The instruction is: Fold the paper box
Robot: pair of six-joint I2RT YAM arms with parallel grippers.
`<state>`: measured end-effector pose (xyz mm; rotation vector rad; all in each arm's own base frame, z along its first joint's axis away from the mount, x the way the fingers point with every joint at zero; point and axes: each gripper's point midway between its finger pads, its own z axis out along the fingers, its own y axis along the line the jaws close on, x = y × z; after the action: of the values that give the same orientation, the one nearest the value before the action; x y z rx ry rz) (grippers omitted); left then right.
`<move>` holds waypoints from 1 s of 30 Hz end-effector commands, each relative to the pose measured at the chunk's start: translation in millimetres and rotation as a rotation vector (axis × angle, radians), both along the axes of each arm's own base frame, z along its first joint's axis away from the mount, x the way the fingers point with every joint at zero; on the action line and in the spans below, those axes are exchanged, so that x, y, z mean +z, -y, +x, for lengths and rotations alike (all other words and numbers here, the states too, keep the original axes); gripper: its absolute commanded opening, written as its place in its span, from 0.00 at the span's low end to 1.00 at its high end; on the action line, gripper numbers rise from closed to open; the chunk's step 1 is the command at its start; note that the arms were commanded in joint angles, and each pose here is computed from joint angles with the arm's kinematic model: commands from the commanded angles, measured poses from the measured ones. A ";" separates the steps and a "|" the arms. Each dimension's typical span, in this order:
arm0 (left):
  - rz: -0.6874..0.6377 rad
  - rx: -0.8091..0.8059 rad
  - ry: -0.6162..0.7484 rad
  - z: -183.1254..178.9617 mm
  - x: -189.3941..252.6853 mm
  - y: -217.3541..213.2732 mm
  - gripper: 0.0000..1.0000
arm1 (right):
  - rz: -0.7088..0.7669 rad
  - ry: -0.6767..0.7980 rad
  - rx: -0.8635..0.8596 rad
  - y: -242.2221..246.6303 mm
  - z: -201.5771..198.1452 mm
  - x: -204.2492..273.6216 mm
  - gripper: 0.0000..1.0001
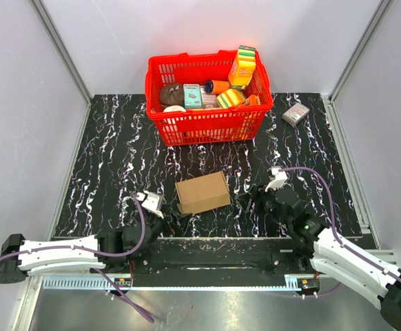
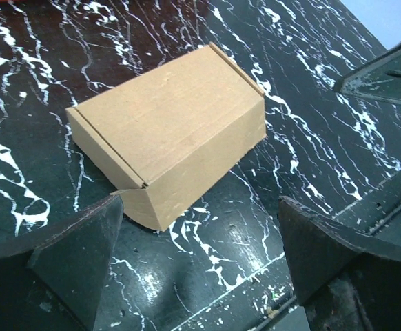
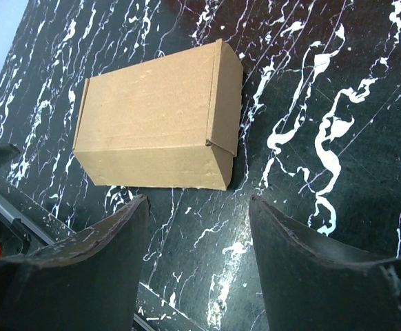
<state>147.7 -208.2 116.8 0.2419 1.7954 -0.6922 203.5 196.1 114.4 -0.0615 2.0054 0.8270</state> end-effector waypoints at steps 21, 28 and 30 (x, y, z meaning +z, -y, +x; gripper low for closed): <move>0.128 0.165 0.104 -6.2 5.9 -15.1 0.99 | 0.020 0.037 0.050 -9.9 -0.1 27.6 0.66; 0.076 0.141 0.127 -6.5 9.5 -13.2 0.99 | -0.007 0.033 0.050 -5.1 -3.1 28.4 0.67; 0.044 0.109 0.118 -9.5 12.7 -11.2 0.99 | -0.009 0.037 0.043 -4.0 -2.2 27.9 0.67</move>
<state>137.3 -195.8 112.4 0.2614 1.7430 -0.4831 198.9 197.3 120.8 -0.0984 2.0282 0.8283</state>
